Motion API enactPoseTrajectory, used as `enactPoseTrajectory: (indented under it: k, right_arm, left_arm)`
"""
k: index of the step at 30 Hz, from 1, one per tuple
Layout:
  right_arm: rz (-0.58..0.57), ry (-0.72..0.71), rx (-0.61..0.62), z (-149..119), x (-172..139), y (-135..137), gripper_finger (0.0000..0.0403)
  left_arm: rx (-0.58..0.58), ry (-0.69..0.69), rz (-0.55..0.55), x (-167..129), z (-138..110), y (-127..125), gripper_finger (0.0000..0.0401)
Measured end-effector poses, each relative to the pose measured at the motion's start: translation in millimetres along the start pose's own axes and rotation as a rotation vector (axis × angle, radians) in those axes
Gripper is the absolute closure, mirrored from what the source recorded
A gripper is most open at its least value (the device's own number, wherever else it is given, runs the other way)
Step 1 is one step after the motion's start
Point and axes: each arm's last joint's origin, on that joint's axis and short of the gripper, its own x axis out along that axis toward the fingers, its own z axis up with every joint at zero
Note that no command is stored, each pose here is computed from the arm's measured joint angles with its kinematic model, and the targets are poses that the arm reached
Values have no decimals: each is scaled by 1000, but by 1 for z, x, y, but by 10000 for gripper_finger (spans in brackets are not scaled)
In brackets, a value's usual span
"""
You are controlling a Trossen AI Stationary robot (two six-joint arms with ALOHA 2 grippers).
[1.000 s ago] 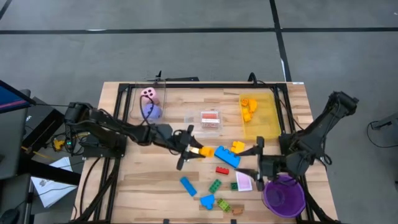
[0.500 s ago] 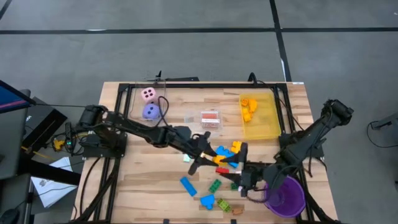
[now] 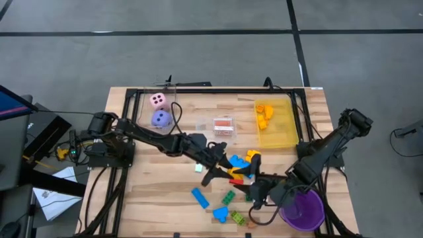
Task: Pick & Place Toys
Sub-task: Put the yellow game piece into the yellow bin
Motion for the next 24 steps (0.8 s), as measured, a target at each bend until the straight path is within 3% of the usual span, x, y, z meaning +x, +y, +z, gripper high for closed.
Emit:
enactPoseTrajectory:
  k: [24]
  right_arm:
    - [-6,42,9,-5,3,-3,168]
  left_arm:
    - [2,-30,-42,0,3,-2,285]
